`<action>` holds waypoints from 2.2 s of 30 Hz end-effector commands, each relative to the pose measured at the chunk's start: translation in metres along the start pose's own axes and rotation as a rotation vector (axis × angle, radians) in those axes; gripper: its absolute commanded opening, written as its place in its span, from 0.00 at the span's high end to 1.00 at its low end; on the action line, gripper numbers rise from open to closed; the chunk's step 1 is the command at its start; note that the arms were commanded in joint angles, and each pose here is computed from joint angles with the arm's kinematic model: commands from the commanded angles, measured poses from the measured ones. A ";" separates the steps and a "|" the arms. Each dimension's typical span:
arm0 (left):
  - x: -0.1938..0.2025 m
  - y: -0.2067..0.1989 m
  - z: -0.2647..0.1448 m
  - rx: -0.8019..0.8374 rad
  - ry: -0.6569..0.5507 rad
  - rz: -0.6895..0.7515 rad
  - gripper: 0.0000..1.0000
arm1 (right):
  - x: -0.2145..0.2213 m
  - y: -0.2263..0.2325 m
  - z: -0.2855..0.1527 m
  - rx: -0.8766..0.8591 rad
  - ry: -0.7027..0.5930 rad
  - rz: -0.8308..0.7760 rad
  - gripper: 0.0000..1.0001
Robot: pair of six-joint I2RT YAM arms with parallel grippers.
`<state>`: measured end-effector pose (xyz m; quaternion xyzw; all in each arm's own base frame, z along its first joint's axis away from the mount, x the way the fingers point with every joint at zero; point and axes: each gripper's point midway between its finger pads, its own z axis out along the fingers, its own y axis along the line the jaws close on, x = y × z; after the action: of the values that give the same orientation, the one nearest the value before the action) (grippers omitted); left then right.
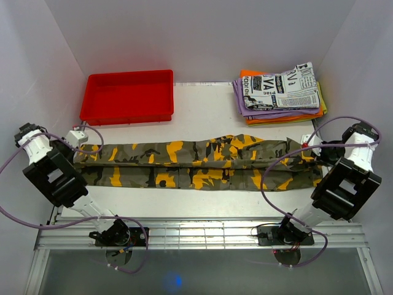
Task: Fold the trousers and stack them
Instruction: Fold the trousers
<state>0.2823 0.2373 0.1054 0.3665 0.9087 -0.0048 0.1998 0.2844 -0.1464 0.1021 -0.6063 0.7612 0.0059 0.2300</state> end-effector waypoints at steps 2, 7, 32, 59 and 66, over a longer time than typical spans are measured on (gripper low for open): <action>0.056 -0.004 -0.006 -0.049 0.186 0.072 1.00 | 0.043 0.017 -0.012 -0.005 0.153 -0.058 0.92; 0.092 -0.026 0.026 -0.006 0.302 0.093 1.00 | 0.060 0.036 0.023 -0.024 0.220 -0.081 0.92; -0.131 -0.070 -0.031 0.043 -0.278 0.162 0.12 | -0.005 0.036 -0.037 -0.007 0.107 -0.151 0.13; -0.272 -0.382 0.090 0.542 -0.235 0.338 0.33 | -0.090 0.131 0.057 -0.049 -0.058 -0.231 0.39; -0.258 -0.387 0.102 0.550 -0.183 0.253 0.31 | -0.094 0.131 0.069 -0.038 -0.052 -0.212 0.41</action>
<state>0.2250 -0.2276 0.0507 0.5325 0.7910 -0.2544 0.1612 0.1905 -0.0080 0.0378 -0.7004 0.6789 0.0247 0.2190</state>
